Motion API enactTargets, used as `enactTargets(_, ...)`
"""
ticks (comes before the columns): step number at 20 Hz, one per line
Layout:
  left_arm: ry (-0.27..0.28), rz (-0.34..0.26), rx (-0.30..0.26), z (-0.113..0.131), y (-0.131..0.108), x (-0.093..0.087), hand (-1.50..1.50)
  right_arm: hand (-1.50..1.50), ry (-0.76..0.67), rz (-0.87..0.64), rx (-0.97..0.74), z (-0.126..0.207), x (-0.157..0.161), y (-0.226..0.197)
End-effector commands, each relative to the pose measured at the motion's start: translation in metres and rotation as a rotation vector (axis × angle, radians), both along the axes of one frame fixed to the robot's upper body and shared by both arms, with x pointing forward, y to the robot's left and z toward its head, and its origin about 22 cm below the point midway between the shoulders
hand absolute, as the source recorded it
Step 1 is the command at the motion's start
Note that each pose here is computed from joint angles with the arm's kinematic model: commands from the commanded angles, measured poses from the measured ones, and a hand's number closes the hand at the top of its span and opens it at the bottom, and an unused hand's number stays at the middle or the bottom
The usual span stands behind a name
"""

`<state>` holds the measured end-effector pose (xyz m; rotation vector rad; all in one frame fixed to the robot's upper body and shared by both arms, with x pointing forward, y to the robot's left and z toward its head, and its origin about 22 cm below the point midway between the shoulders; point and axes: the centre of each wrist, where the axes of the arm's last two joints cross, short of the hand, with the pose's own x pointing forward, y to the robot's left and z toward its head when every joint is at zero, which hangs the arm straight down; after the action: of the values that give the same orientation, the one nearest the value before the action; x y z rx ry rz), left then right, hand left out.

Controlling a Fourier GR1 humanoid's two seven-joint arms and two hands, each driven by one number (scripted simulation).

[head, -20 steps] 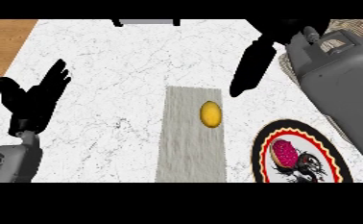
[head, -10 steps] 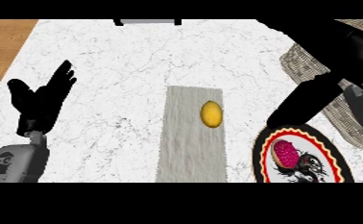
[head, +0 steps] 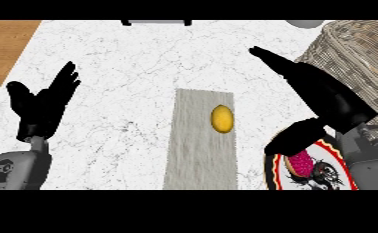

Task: Pick the lemon from the placemat and place it in the basket

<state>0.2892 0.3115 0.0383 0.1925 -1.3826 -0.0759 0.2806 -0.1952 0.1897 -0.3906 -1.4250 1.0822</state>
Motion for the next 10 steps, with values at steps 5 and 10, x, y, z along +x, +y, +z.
enactTargets(5,-0.001,-0.014,-0.015,0.004,0.013,0.001,0.00,-1.50,-0.054,-0.019,0.065,-0.067,0.011,0.016)
enactTargets(10,-0.018,-0.008,0.002,-0.003,-0.003,0.010,0.00,-1.50,-0.049,-0.036,0.159,-0.120,0.032,0.037)
